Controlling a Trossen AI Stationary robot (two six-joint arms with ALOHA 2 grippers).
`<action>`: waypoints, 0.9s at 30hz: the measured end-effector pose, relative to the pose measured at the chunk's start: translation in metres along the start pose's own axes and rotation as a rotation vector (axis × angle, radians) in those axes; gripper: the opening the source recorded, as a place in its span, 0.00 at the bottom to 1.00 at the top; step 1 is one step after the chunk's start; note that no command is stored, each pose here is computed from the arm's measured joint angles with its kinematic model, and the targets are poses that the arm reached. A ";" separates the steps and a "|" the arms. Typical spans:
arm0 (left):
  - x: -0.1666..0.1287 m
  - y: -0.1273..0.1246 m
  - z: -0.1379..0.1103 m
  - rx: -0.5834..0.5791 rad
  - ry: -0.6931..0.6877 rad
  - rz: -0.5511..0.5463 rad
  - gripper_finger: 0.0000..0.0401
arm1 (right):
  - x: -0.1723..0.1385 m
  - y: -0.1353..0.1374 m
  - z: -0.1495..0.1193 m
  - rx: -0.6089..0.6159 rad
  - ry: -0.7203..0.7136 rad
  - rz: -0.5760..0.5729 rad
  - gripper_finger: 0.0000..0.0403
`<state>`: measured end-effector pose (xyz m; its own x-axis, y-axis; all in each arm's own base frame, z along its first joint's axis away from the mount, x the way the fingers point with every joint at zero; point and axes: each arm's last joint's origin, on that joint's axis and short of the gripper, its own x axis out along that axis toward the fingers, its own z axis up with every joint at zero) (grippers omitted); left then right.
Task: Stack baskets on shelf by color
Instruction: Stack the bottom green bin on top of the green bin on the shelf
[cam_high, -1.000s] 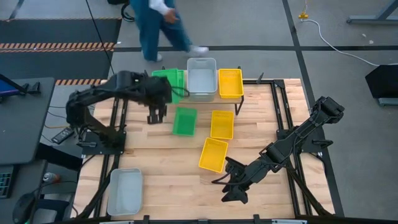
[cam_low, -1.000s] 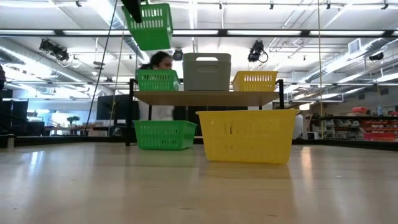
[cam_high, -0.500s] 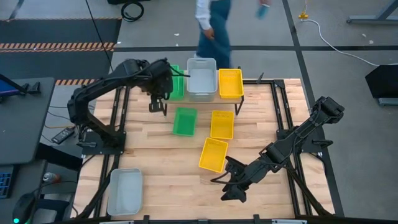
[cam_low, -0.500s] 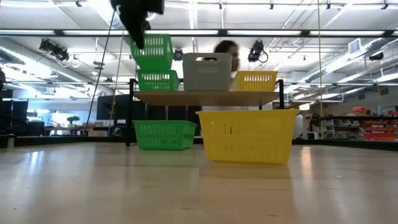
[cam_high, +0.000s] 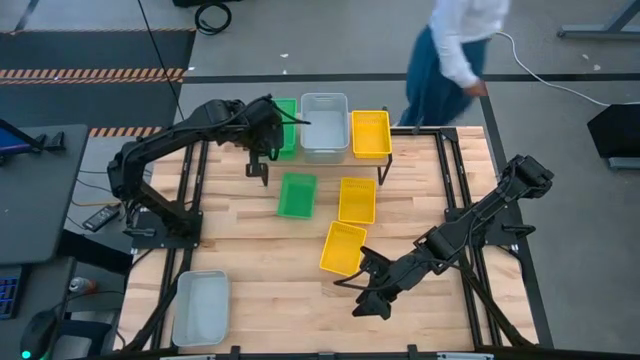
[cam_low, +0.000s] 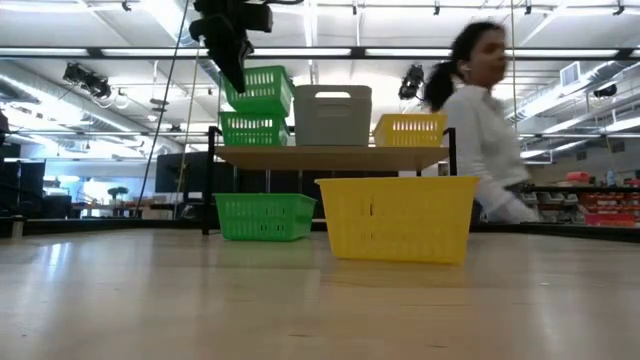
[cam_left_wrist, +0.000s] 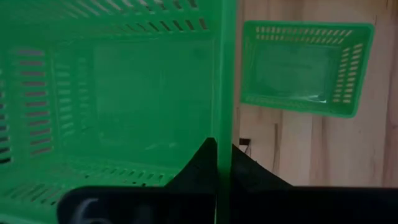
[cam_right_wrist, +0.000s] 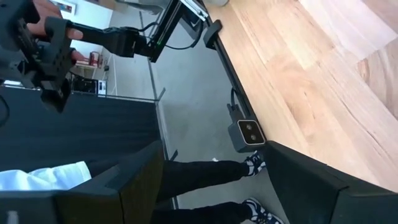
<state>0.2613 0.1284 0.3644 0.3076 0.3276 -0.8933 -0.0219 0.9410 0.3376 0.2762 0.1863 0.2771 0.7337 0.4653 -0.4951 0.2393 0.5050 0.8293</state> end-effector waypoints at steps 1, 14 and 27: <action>0.000 0.001 -0.001 -0.003 -0.001 -0.005 0.01 | 0.000 0.000 0.000 0.000 0.000 0.000 0.70; 0.004 0.007 -0.002 -0.027 -0.013 -0.025 0.06 | 0.000 -0.002 0.001 -0.002 0.004 -0.022 0.70; 0.004 0.008 -0.001 -0.055 -0.005 0.010 0.18 | 0.000 -0.002 0.001 -0.002 0.004 -0.022 0.70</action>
<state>0.2614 0.1376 0.3628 0.3115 0.3372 -0.8884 -0.0769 0.9408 0.3301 0.2761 0.1847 0.2752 0.7258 0.4569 -0.5143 0.2544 0.5163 0.8177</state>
